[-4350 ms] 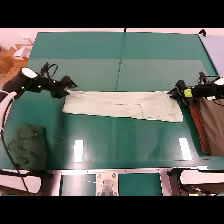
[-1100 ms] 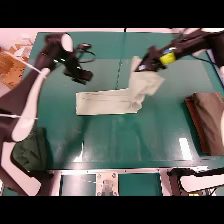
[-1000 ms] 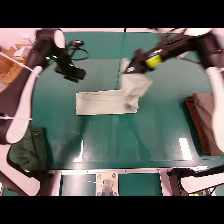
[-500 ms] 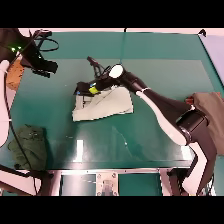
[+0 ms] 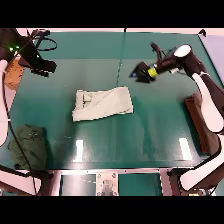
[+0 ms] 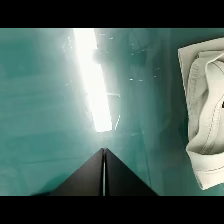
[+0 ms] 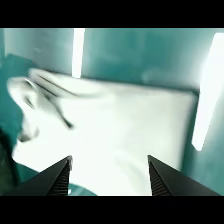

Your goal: Fold the shirts.

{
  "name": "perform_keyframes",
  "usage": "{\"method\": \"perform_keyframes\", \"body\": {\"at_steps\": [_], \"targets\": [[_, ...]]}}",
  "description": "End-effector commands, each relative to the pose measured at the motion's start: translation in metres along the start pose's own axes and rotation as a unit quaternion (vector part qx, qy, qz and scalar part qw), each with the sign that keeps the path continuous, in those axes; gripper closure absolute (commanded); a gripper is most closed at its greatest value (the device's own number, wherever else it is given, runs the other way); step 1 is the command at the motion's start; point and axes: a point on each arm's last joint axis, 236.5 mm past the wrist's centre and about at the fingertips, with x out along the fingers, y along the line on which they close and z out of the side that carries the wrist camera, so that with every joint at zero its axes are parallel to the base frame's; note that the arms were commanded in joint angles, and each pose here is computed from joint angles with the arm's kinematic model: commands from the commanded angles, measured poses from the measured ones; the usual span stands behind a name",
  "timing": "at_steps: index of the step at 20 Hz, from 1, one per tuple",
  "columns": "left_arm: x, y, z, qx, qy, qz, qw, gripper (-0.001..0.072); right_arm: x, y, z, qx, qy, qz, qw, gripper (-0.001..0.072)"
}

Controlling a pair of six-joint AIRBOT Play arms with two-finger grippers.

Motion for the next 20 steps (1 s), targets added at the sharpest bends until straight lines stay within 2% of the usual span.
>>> {"method": "perform_keyframes", "body": {"at_steps": [1, 5, 8, 9, 10, 12, 15, 18, 20], "targets": [[0.0, 0.0, 0.0, -0.005, 0.0, -0.001, 1.0, 0.0688, 0.019, -0.054, -0.042, 0.066, 0.038, 0.002, 0.997, 0.014], [0.0, -0.001, 0.0, -0.008, 0.0, -0.002, 1.0, 0.0688, 0.088, -0.047, -0.065, 0.081, 0.051, 0.033, 0.995, 0.0126], [0.0, -0.001, -0.001, -0.008, 0.001, -0.003, 1.0, 0.0688, 0.121, -0.017, -0.071, 0.081, 0.063, 0.074, 0.992, 0.013], [0.0, -0.001, -0.001, -0.008, 0.001, -0.003, 1.0, 0.0688, 0.125, -0.003, -0.071, 0.072, 0.063, 0.087, 0.992, 0.0229], [0.0, -0.001, -0.001, -0.008, 0.001, -0.003, 1.0, 0.0688, 0.125, 0.01, -0.068, 0.057, 0.062, 0.095, 0.992, 0.045], [0.0, -0.001, -0.001, -0.008, 0.001, -0.003, 1.0, 0.0689, 0.112, 0.035, -0.056, 0.034, 0.061, 0.111, 0.991, 0.0692], [0.0, -0.001, -0.001, -0.008, 0.001, -0.004, 1.0, 0.0688, 0.049, 0.059, -0.019, -0.003, 0.018, 0.096, 0.995, 0.0695], [0.0, -0.002, -0.001, -0.008, 0.001, -0.004, 1.0, 0.0688, -0.071, 0.063, 0.028, -0.023, -0.092, 0.049, 0.994, 0.0695], [0.0, -0.002, -0.001, -0.008, 0.001, -0.005, 1.0, 0.0688, -0.161, 0.048, 0.051, 0.001, -0.176, 0.024, 0.984, 0.0695]]}}
